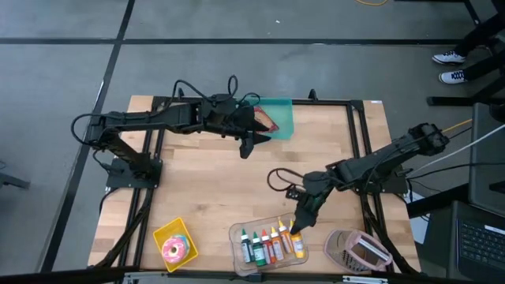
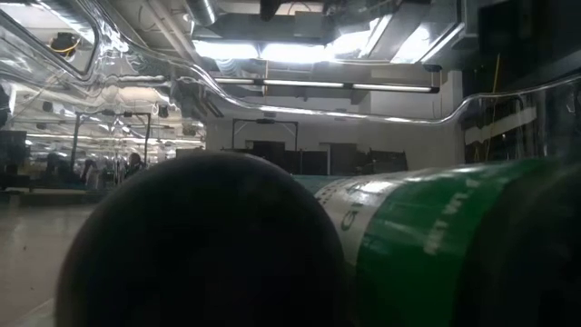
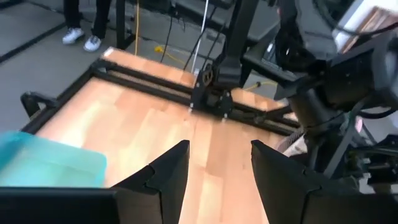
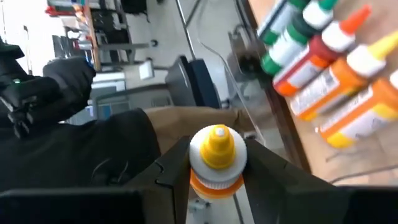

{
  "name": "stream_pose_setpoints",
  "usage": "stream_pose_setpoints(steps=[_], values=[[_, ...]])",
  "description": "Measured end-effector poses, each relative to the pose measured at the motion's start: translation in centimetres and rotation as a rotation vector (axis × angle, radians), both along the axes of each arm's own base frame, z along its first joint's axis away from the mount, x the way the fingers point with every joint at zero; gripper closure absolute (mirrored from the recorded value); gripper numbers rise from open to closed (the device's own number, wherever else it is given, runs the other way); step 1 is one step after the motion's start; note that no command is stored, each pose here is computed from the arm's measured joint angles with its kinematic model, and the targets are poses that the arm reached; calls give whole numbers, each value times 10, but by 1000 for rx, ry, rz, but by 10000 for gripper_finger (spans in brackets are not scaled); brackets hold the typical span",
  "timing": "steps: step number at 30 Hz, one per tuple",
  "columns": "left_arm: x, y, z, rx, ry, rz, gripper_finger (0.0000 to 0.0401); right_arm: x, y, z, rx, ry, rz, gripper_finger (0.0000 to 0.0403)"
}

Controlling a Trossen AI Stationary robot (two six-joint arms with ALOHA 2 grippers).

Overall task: Pick & Place Food Item
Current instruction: Put the yellow food coloring bottle into the transparent bin

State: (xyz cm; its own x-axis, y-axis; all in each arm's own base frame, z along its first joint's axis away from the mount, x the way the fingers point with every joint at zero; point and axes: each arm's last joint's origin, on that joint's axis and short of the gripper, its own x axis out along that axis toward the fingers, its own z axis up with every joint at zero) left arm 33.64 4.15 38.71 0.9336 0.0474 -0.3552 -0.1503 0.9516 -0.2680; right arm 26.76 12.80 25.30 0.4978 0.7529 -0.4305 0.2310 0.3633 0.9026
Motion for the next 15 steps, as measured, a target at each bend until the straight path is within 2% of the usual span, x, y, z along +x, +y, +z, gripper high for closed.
stream_pose_setpoints(steps=[8,15], values=[[6,-8,-5,-5,15,-23,233,4,4,-12,10,70,33,285],[13,-14,-7,-1,-13,-41,233,-1,-1,-20,-47,151,35,285]])
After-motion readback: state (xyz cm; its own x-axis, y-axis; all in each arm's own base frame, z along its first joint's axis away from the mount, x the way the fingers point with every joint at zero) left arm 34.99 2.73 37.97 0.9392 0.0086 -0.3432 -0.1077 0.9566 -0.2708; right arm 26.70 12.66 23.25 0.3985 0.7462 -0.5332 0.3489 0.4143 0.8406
